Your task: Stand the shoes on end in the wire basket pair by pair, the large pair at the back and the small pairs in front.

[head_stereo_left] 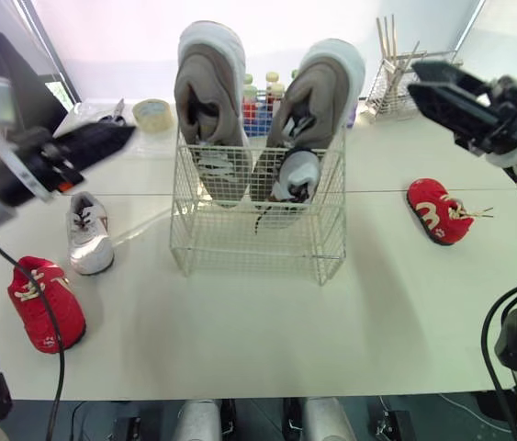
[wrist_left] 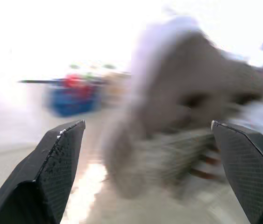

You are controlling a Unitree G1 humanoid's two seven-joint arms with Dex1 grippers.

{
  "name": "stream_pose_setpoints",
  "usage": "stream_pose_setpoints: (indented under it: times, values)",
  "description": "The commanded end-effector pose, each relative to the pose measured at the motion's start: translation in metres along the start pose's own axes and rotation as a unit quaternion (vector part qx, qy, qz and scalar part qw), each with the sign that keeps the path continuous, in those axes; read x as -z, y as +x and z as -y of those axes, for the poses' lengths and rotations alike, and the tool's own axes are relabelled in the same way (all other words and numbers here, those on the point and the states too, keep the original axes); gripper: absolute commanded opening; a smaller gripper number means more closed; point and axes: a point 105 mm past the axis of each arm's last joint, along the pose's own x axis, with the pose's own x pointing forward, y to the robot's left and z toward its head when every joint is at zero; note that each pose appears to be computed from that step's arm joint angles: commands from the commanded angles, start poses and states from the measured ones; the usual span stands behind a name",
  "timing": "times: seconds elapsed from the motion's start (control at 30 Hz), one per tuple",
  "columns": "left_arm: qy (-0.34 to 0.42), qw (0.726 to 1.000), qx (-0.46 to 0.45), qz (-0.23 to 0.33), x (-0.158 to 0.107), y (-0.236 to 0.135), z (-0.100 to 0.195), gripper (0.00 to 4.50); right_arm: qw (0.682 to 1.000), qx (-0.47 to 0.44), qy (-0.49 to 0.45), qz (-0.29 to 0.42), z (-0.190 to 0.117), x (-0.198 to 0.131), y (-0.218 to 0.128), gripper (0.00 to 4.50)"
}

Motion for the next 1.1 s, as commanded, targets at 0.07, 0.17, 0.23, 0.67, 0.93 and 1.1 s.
stream_pose_setpoints:
  times: [0.07, 0.17, 0.23, 0.67, 0.93, 1.1]
  values:
    - [0.084, 0.981, -0.152, -0.082, 0.016, -0.025, -0.068, 4.46, 0.994, -0.101, 0.022, -0.037, -0.040, 0.013, 0.024, 4.50]
    - [0.077, 0.973, -0.182, -0.122, 0.034, -0.040, -0.099, 4.46, 0.985, -0.133, 0.038, -0.100, -0.054, 0.044, 0.031, 4.50]
    - [0.056, 0.969, -0.192, -0.142, 0.049, -0.046, -0.114, 4.46, 0.976, -0.140, 0.021, -0.164, -0.059, 0.072, 0.032, 4.50]
    - [0.016, 0.962, -0.128, -0.241, 0.104, -0.016, -0.115, 4.46, 0.961, -0.177, 0.013, -0.213, -0.077, 0.109, 0.036, 4.50]
    - [0.006, 0.962, -0.118, -0.246, 0.112, -0.019, -0.115, 4.46, 0.966, -0.134, 0.012, -0.222, -0.075, 0.105, 0.027, 4.50]
    - [0.016, 0.954, -0.137, -0.268, 0.134, -0.018, -0.120, 3.95, 0.968, -0.115, 0.010, -0.222, -0.069, 0.103, 0.025, 4.50]
